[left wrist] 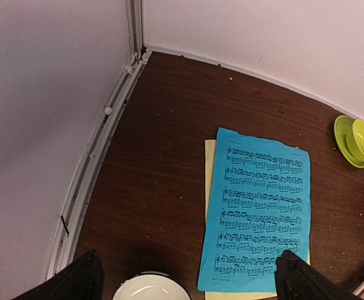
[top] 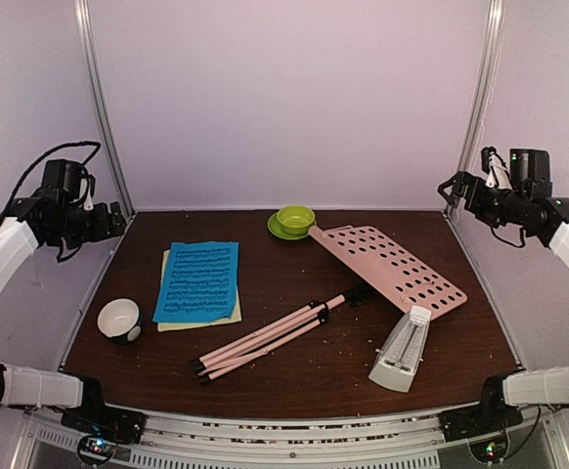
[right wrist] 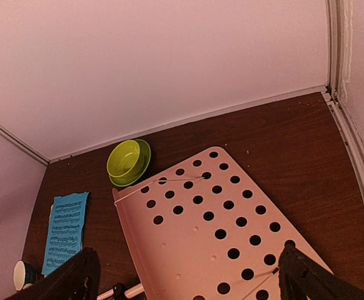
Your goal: Set up the instrument practice props
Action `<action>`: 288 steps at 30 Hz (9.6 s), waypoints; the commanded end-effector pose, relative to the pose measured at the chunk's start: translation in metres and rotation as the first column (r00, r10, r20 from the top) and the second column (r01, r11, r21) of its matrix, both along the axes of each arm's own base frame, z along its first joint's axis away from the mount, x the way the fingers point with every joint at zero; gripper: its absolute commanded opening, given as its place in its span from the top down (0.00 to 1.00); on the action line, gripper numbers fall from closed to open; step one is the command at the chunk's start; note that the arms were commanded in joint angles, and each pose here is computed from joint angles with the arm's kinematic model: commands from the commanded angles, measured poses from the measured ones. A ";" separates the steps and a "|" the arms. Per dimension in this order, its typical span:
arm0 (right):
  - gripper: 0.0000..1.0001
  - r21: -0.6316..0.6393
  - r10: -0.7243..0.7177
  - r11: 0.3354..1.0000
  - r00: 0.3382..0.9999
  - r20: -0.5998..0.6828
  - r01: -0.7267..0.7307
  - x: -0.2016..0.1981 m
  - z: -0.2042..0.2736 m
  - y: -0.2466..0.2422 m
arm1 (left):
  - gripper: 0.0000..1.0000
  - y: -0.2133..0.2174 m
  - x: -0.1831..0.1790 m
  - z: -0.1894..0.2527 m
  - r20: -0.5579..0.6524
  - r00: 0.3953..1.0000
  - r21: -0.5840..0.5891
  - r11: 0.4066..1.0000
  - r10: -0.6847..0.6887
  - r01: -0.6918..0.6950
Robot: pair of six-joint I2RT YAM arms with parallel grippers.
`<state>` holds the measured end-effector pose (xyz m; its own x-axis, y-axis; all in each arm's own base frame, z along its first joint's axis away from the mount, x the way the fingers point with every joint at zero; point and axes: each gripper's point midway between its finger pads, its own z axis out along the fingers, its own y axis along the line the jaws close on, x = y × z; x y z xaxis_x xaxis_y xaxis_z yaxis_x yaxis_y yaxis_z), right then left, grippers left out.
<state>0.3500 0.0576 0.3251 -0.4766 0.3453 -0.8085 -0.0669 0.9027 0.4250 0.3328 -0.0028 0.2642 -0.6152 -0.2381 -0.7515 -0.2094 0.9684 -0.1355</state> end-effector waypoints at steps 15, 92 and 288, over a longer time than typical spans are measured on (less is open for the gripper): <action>0.00 -0.163 0.372 0.863 0.820 -0.434 -0.477 0.041 -0.088 0.116 | 0.02 -0.051 0.046 -0.016 0.009 0.951 -0.084 0.948 -0.309 0.308; 1.00 -0.755 0.388 0.631 0.916 0.106 -0.180 -0.015 0.141 0.170 | 0.02 -0.115 0.028 -0.010 0.160 0.899 -0.166 0.887 -0.407 0.431; 0.06 -0.323 0.717 0.697 0.626 0.306 -0.640 -0.242 0.133 0.241 | 0.52 -0.252 -0.040 -0.215 -0.463 0.563 0.332 0.455 -0.685 0.827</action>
